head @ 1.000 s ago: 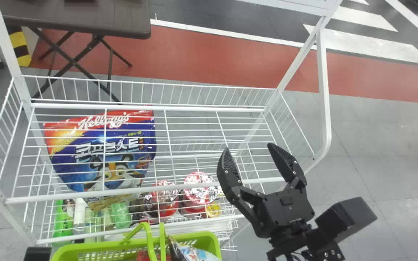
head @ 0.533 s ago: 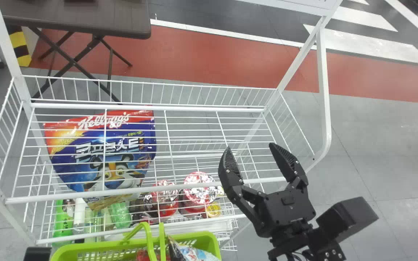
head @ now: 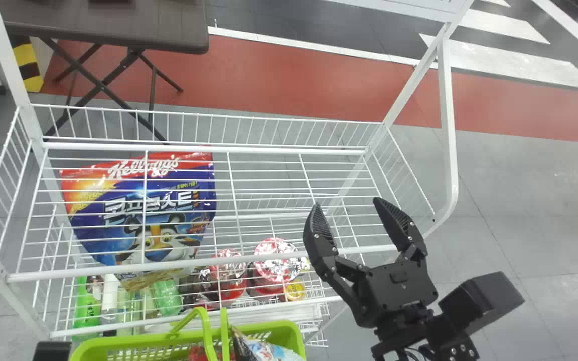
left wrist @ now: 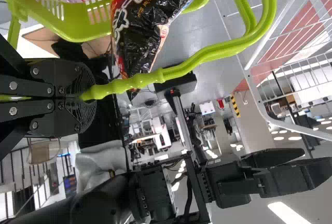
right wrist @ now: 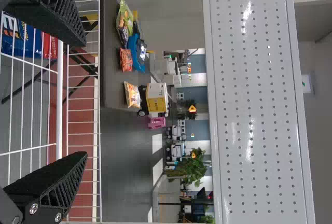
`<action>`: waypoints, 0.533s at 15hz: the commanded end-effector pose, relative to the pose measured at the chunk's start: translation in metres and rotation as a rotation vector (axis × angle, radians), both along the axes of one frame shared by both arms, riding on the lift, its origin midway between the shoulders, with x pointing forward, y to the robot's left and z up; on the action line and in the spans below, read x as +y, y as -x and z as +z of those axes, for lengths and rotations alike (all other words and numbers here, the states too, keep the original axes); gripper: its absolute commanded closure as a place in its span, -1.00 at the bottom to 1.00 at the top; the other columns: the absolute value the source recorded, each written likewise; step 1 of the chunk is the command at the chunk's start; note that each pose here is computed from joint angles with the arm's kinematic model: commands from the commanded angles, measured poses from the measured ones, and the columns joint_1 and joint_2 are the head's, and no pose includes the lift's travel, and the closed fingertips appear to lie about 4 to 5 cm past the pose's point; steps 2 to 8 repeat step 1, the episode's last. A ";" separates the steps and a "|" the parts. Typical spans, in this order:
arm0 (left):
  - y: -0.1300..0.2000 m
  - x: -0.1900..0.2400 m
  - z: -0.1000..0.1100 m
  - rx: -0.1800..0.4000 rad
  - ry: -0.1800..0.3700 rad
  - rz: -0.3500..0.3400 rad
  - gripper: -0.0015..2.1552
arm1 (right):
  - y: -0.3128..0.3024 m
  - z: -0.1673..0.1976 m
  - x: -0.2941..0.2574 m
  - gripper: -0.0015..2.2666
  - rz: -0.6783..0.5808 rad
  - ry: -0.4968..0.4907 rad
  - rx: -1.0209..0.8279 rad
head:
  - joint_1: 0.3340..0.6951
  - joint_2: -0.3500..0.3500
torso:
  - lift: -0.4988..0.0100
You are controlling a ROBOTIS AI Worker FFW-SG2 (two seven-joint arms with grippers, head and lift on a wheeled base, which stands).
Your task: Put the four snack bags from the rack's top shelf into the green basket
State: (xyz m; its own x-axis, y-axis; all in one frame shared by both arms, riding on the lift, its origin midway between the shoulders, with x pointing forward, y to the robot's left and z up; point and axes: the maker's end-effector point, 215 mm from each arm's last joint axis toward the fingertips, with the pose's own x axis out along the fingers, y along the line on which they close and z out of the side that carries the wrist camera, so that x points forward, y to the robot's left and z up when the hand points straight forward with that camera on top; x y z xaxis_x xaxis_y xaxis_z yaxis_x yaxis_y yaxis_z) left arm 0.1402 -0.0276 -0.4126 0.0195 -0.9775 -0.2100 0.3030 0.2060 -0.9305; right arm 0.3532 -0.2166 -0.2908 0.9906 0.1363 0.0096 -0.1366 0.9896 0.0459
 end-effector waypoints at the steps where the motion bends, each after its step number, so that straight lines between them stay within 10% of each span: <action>1: 0.000 0.000 0.000 0.000 0.000 0.000 0.93 | 0.000 0.000 0.000 -0.94 0.000 0.001 0.000 | 1.00 -1.00 | 0.96; 8: 0.000 0.000 0.000 0.000 0.000 0.000 0.93 | 0.000 0.000 0.000 -0.94 0.000 0.001 0.000 | 1.00 -1.00 | 0.96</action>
